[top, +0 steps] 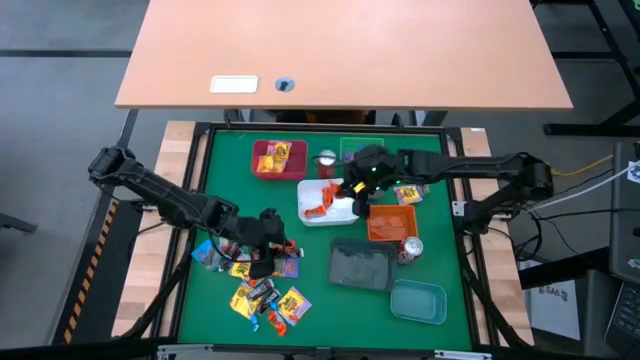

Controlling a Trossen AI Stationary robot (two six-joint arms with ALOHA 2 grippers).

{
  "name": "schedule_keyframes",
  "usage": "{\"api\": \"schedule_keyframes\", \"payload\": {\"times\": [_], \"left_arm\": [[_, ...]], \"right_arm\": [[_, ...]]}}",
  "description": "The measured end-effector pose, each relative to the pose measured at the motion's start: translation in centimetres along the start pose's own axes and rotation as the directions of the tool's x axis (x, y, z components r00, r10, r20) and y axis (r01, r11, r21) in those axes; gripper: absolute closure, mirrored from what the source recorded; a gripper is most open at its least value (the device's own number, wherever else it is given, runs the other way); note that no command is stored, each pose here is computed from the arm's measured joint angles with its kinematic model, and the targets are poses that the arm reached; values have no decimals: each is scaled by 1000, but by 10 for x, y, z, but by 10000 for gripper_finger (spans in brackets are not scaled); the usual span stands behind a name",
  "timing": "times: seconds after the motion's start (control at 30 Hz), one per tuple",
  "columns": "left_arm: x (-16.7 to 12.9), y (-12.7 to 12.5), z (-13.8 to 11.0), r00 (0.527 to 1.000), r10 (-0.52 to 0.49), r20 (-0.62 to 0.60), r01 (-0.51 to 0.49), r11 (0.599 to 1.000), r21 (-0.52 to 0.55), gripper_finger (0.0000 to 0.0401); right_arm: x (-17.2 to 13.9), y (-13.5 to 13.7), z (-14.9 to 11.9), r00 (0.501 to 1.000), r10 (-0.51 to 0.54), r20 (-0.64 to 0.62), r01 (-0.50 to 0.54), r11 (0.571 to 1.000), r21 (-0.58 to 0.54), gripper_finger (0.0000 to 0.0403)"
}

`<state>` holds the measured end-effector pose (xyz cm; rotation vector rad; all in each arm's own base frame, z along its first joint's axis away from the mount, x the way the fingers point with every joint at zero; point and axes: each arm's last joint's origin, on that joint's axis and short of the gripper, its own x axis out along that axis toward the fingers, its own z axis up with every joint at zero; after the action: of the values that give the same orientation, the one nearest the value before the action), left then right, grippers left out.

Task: Sort candy
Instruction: Put the orange candy into the white bin

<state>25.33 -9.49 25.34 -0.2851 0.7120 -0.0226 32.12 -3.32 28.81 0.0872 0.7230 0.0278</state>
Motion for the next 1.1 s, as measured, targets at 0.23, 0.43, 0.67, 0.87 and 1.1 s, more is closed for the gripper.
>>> {"api": "schedule_keyframes", "payload": {"times": [0.23, 0.43, 0.67, 0.87, 1.1], "left_arm": [[-3, -13, -7, 1000, -21, -9, 21, 999, 26, 261], [-4, -18, -10, 1000, -25, -7, 26, 999, 26, 261], [-5, -20, -11, 999, -32, -10, 32, 999, 33, 261], [-5, -20, -10, 999, -37, -1, 37, 999, 29, 261], [-4, -20, -10, 999, -36, 6, 36, 999, 35, 261]], "right_arm": [[30, 3, -7, 998, 16, -53, -16, 1000, -7, 334], [40, 0, -11, 997, 13, -82, -13, 1000, 0, 333], [42, 0, -12, 996, 13, -85, -13, 1000, 0, 333], [42, 0, -12, 996, 13, -86, -13, 1000, -1, 331], [42, 0, -12, 996, 11, -93, -11, 1000, 0, 254]]}}
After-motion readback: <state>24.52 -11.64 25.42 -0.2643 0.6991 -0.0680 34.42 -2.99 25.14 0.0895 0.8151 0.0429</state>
